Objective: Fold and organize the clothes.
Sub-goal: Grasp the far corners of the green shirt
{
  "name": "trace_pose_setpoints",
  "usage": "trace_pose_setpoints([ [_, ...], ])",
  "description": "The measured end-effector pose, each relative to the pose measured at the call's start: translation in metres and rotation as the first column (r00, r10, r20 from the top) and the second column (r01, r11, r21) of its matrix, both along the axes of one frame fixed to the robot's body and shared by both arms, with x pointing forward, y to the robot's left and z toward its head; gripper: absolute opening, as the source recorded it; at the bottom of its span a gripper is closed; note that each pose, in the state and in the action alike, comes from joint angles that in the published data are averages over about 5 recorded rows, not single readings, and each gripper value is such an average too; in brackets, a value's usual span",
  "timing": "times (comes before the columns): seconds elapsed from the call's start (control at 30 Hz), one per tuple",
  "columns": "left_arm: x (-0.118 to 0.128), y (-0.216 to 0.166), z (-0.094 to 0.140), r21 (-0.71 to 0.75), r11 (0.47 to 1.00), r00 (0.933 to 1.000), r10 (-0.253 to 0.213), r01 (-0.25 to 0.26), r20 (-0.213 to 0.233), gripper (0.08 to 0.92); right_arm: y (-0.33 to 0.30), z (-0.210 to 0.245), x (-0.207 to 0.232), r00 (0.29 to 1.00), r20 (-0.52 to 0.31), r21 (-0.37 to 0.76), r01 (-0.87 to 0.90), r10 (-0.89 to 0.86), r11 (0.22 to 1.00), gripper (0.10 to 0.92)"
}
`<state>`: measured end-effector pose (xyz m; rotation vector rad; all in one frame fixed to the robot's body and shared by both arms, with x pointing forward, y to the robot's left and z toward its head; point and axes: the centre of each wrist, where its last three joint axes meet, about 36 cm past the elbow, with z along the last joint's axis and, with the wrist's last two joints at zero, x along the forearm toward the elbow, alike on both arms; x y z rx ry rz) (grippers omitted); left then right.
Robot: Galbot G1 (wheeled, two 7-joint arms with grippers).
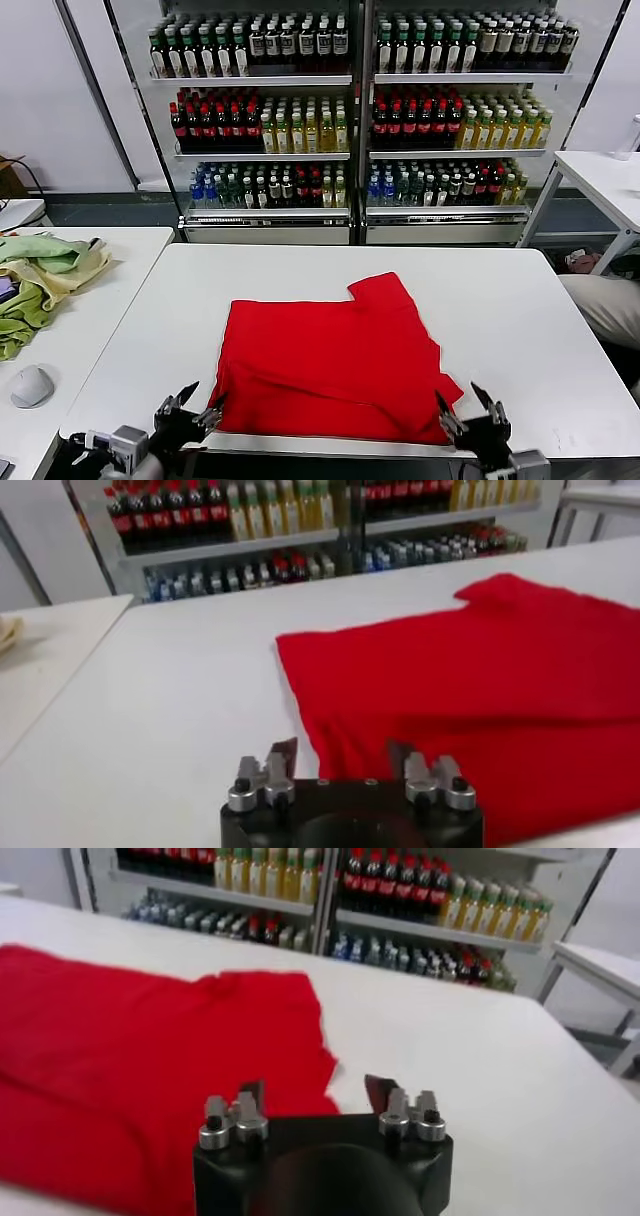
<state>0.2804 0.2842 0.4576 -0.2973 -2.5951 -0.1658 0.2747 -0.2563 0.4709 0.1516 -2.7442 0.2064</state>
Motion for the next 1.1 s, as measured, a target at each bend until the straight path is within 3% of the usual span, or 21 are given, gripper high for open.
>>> trace_pose_setpoints([
  [0.17, 0.034, 0.002, -0.001, -0.029, 1.0, 0.9996, 0.002, -0.001, 0.027, 0.811, 0.006, -0.008, 0.048, 1.0, 0.021, 0.02, 0.003, -0.003, 1.0, 0.822],
  [0.47, 0.117, 0.013, -0.015, -0.058, 0.998, 0.9988, 0.011, -0.008, 0.048, 0.823, 0.02, -0.02, 0.149, 0.999, 0.033, 0.046, 0.009, -0.01, 0.999, 0.823],
  [0.83, 0.206, 0.033, -0.033, -0.059, 0.998, 0.9999, 0.01, -0.009, 0.014, 0.823, 0.046, -0.031, 0.259, 0.999, -0.001, 0.055, 0.037, -0.037, 0.998, 0.823],
  [1.1, 0.238, 0.049, -0.037, -0.063, 0.998, 0.9999, -0.005, 0.004, -0.016, 0.823, 0.065, -0.039, 0.31, 0.998, -0.031, 0.048, 0.062, -0.061, 0.997, 0.823],
])
